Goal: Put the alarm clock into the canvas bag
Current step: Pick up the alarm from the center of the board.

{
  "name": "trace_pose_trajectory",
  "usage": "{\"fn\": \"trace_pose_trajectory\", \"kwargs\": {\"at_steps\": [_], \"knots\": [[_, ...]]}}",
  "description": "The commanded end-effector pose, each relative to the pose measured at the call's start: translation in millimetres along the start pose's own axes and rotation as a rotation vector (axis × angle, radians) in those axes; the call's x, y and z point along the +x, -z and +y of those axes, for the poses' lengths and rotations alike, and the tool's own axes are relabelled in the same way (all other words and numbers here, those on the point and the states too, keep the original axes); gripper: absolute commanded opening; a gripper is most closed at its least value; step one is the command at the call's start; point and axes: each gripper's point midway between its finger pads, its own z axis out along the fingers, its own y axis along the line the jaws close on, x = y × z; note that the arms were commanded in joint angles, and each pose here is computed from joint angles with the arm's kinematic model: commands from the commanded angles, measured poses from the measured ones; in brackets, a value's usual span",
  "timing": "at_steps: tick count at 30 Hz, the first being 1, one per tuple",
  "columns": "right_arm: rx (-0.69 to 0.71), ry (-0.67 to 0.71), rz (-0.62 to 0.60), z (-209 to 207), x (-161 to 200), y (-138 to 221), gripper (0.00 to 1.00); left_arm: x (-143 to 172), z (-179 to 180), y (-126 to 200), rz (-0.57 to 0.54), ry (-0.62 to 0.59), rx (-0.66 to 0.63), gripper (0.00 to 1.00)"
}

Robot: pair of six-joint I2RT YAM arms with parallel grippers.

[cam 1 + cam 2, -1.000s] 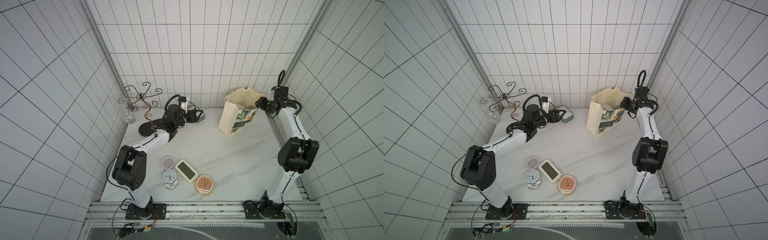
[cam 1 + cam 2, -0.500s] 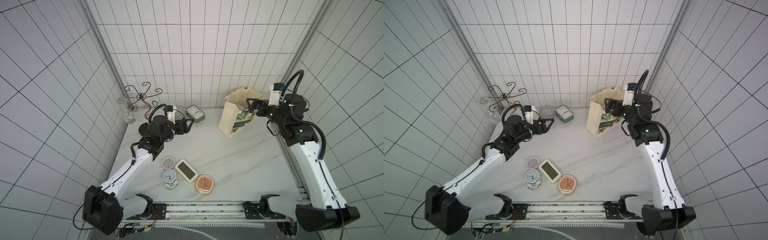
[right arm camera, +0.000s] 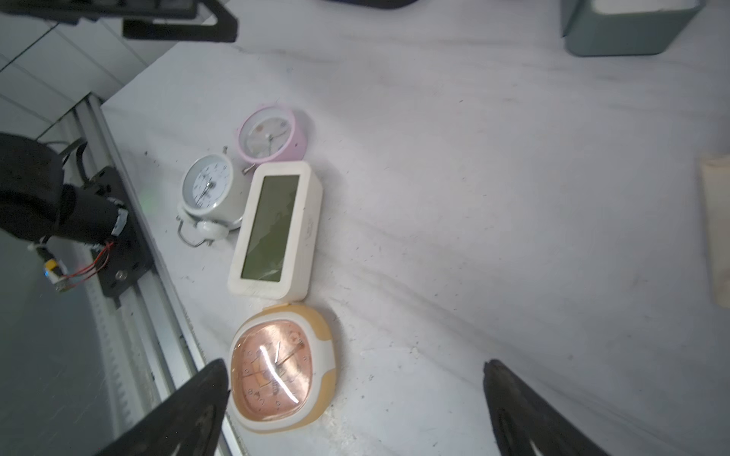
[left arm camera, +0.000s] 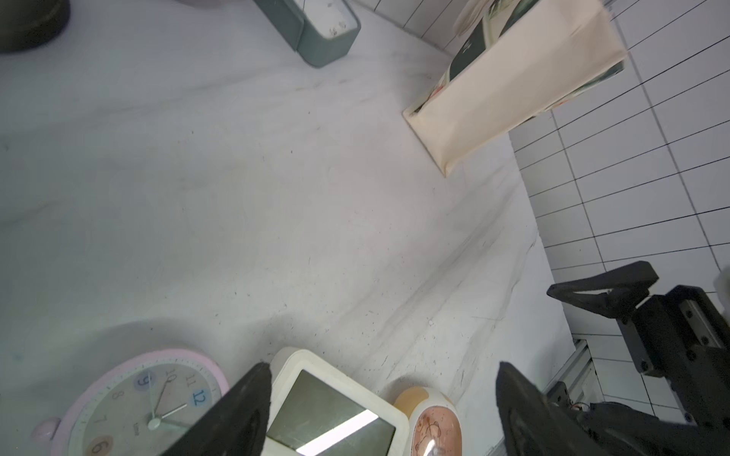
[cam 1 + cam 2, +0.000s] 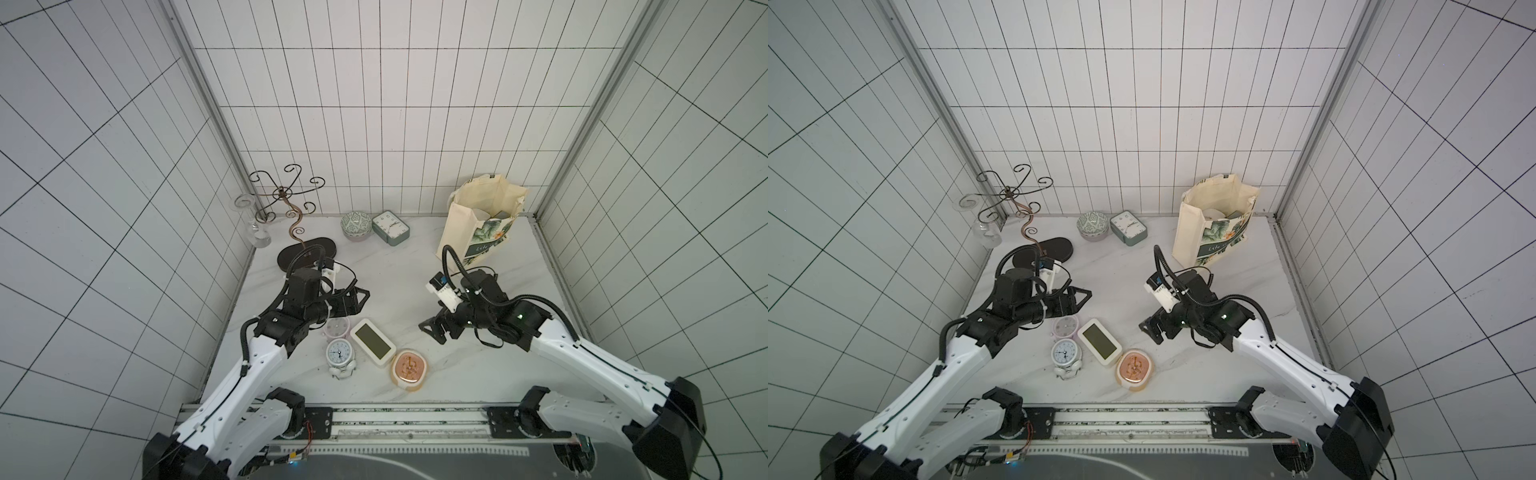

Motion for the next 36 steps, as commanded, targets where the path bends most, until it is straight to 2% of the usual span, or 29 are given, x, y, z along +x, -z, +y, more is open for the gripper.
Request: {"fn": "trace_pose_trajectory", "kwargs": {"at_steps": [1,3,7,14,16,20,27,36], "knots": [[-0.081,0.044,0.085,25,27,-19,1.00,25,-6,-3,0.165,-0.002,0.046,0.87],[-0.082,0.020,0.128,31,36,-29,1.00,36,-7,-6,0.212,0.001,0.077,0.86],[-0.041,0.032,0.155,31,44,-40,1.00,38,8,-10,0.214,-0.022,0.009,0.86],[-0.139,-0.065,0.182,40,31,-72,0.92,49,34,-10,0.274,0.034,-0.111,0.83],[-0.126,-0.091,0.190,36,28,-78,0.92,49,37,-7,0.266,0.050,-0.120,0.82],[-0.085,-0.079,0.199,35,21,-92,1.00,43,38,1,0.250,0.065,-0.132,0.83],[-0.026,-0.066,0.189,47,3,-113,1.00,44,45,18,0.226,0.111,-0.150,0.83],[0.044,-0.018,0.154,65,-18,-140,1.00,37,49,20,0.189,0.129,-0.159,0.83]]}}
